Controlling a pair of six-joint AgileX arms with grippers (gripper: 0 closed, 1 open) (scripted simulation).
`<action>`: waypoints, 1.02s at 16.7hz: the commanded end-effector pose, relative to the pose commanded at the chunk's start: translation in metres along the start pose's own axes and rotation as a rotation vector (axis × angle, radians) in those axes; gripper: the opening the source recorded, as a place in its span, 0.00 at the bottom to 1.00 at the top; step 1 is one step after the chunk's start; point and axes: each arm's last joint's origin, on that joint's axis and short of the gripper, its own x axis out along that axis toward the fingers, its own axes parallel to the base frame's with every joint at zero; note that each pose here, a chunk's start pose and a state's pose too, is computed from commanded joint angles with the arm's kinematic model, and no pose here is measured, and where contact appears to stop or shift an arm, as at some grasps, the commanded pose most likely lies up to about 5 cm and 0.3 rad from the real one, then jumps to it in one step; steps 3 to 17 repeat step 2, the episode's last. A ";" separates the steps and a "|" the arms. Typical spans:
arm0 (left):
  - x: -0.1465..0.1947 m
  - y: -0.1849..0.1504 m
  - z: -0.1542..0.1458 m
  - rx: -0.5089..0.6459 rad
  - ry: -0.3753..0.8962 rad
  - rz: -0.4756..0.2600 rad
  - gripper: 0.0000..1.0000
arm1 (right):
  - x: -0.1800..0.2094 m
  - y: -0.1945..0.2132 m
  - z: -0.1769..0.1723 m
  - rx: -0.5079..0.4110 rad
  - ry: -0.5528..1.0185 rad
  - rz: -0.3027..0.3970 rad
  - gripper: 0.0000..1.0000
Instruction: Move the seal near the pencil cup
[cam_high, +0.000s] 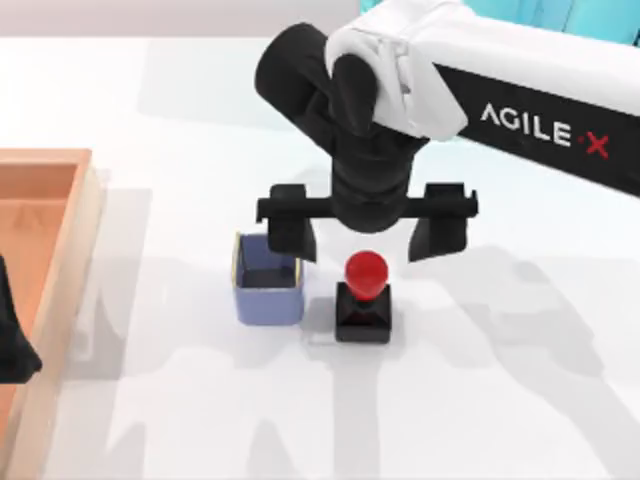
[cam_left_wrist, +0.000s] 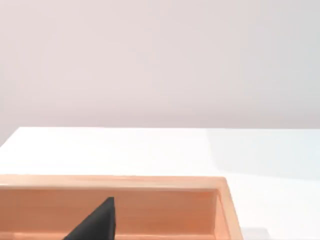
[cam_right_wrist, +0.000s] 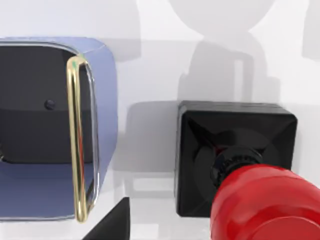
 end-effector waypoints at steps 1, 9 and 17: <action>0.000 0.000 0.000 0.000 0.000 0.000 1.00 | 0.000 0.000 0.000 0.000 0.000 0.000 1.00; 0.000 0.000 0.000 0.000 0.000 0.000 1.00 | 0.000 0.000 0.000 0.000 0.000 0.000 1.00; 0.000 0.000 0.000 0.000 0.000 0.000 1.00 | 0.000 0.000 0.000 0.000 0.000 0.000 1.00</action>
